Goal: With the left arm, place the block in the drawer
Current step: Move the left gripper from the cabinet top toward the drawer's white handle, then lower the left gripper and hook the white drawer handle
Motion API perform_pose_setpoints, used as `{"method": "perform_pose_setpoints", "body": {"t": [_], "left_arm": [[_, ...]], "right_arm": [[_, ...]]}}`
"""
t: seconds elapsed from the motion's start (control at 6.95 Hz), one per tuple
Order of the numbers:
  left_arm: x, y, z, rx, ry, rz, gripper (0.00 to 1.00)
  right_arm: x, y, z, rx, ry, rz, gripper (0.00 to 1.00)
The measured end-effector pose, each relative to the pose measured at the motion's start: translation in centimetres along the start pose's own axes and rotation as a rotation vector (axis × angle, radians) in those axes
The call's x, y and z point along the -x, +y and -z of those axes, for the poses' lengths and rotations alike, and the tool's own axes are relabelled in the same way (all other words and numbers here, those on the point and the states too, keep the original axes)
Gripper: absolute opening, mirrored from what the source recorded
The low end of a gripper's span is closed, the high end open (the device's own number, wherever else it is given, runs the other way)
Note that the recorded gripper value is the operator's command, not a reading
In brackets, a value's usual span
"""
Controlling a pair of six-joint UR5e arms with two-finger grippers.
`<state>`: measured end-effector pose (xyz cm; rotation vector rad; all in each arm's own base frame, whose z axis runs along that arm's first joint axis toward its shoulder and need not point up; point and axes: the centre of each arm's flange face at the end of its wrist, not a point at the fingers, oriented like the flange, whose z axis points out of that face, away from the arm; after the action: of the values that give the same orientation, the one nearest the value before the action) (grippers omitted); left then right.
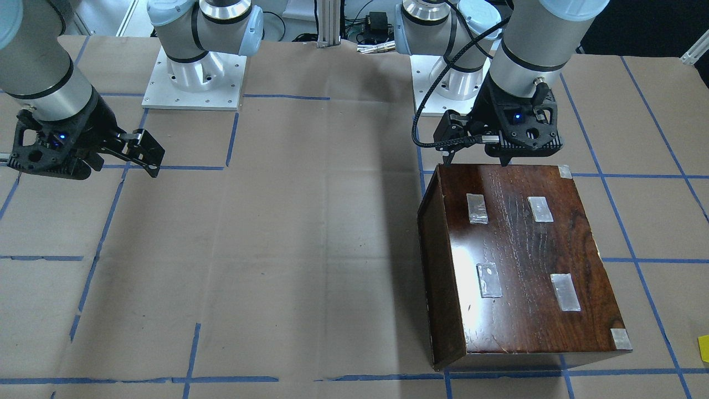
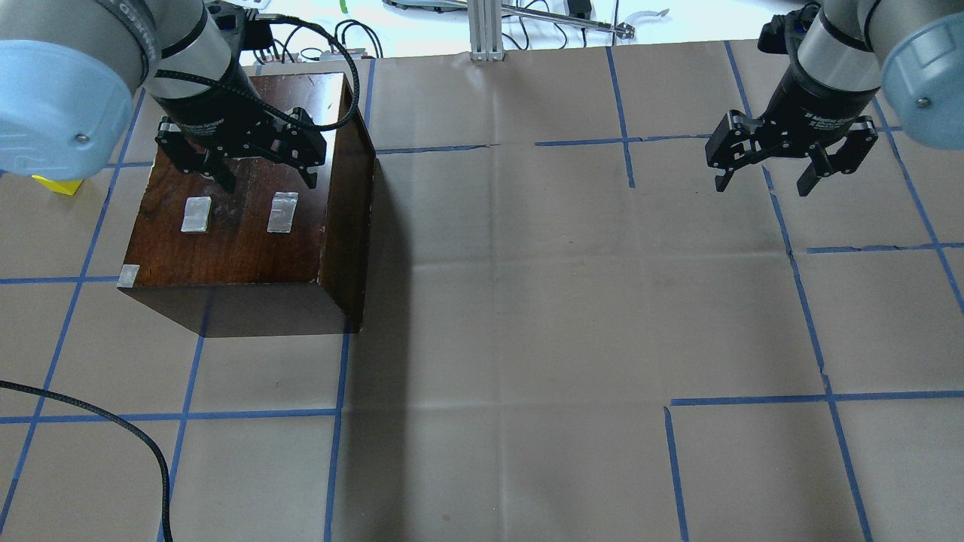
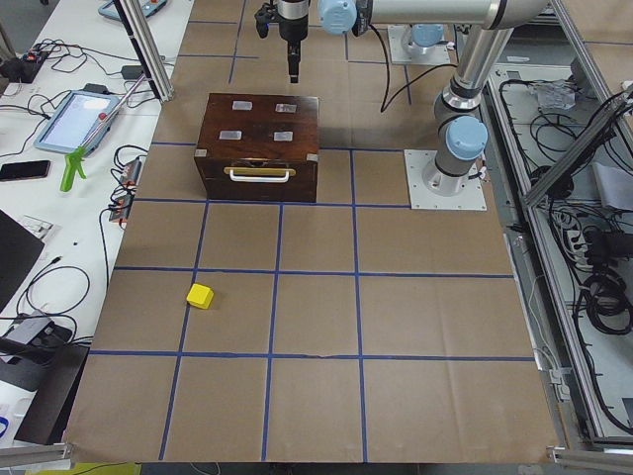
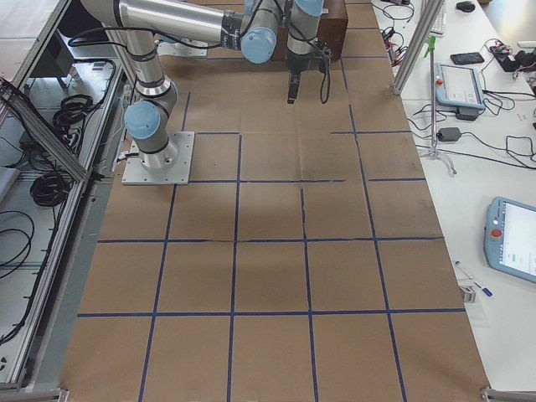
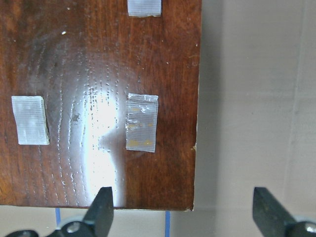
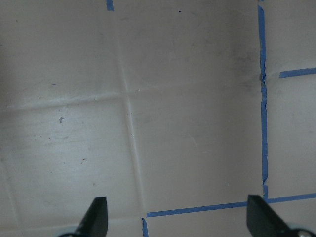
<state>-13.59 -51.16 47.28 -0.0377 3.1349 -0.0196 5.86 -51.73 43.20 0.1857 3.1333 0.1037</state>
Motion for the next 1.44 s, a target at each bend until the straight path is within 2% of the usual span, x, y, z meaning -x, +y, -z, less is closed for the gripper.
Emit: {"method": "perform_pose_setpoints", "body": {"t": [0.43, 0.86, 1.15, 1.44], "left_arm": [[3.9, -1.7, 0.1, -0.017, 0.008, 0.040, 0.99], [13.0, -3.6, -0.1, -0.051, 0.058, 0.083, 0.99], [19.3, -4.1, -0.7, -0.061, 0.071, 0.055, 0.99], [25.7, -5.0, -2.1, -0.075, 0.115, 0.030, 0.99]], "right_arm": [[0.0, 0.0, 0.0, 0.000, 0.000, 0.000, 1.00], [0.0, 0.0, 0.0, 0.000, 0.000, -0.001, 1.00], [0.0, 0.0, 0.0, 0.000, 0.000, 0.000, 1.00], [0.0, 0.0, 0.0, -0.001, 0.000, 0.000, 1.00]]}}
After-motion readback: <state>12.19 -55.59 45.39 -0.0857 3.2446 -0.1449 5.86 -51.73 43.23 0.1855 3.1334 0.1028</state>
